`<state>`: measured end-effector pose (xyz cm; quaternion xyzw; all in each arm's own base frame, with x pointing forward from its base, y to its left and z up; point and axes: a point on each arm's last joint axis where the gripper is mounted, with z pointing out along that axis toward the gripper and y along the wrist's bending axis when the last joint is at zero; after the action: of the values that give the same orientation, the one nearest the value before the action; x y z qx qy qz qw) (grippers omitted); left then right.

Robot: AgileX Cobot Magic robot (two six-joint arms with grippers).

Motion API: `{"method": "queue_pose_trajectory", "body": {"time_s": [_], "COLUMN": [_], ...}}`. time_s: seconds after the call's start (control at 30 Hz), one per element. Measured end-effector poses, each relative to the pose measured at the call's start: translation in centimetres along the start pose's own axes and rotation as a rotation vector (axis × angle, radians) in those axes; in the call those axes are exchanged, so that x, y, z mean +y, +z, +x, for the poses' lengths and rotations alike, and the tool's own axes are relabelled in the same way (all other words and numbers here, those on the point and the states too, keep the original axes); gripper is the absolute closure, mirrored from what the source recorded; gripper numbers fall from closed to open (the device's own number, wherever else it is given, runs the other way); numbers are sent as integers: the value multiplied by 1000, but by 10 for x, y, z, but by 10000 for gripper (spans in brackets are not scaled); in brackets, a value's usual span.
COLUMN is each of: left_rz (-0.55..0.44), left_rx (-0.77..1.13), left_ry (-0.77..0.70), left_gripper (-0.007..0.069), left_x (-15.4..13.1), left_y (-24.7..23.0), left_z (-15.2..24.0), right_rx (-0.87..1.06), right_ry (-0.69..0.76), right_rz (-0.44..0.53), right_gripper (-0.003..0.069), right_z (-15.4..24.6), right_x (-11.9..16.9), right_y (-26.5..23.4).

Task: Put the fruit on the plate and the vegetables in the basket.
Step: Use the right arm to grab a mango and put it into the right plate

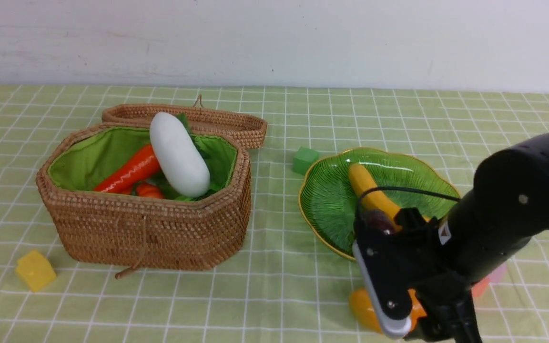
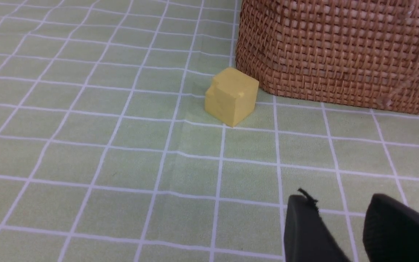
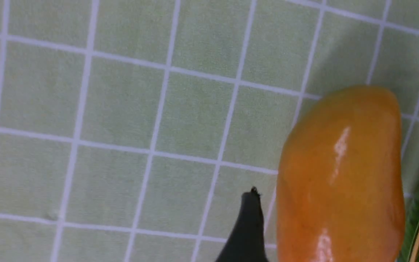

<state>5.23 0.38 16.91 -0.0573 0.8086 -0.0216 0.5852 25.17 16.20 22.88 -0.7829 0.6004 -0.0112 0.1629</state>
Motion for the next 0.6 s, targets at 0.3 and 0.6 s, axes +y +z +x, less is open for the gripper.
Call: {"method": "queue_pose_trajectory", "body": {"time_s": [0.3, 0.6], "left_rz": [0, 0], "left_rx": [0, 0], "left_ry": [0, 0], "left_gripper": [386, 386], "left_x": [0, 0], "left_y": [0, 0], "left_z": [0, 0], "right_rx": [64, 76], "right_ry": [-86, -41], "right_rz": [-81, -157], "right_gripper": [66, 137], "right_z": [7, 9], "right_x": [-5, -2], "right_y": [50, 63]}}
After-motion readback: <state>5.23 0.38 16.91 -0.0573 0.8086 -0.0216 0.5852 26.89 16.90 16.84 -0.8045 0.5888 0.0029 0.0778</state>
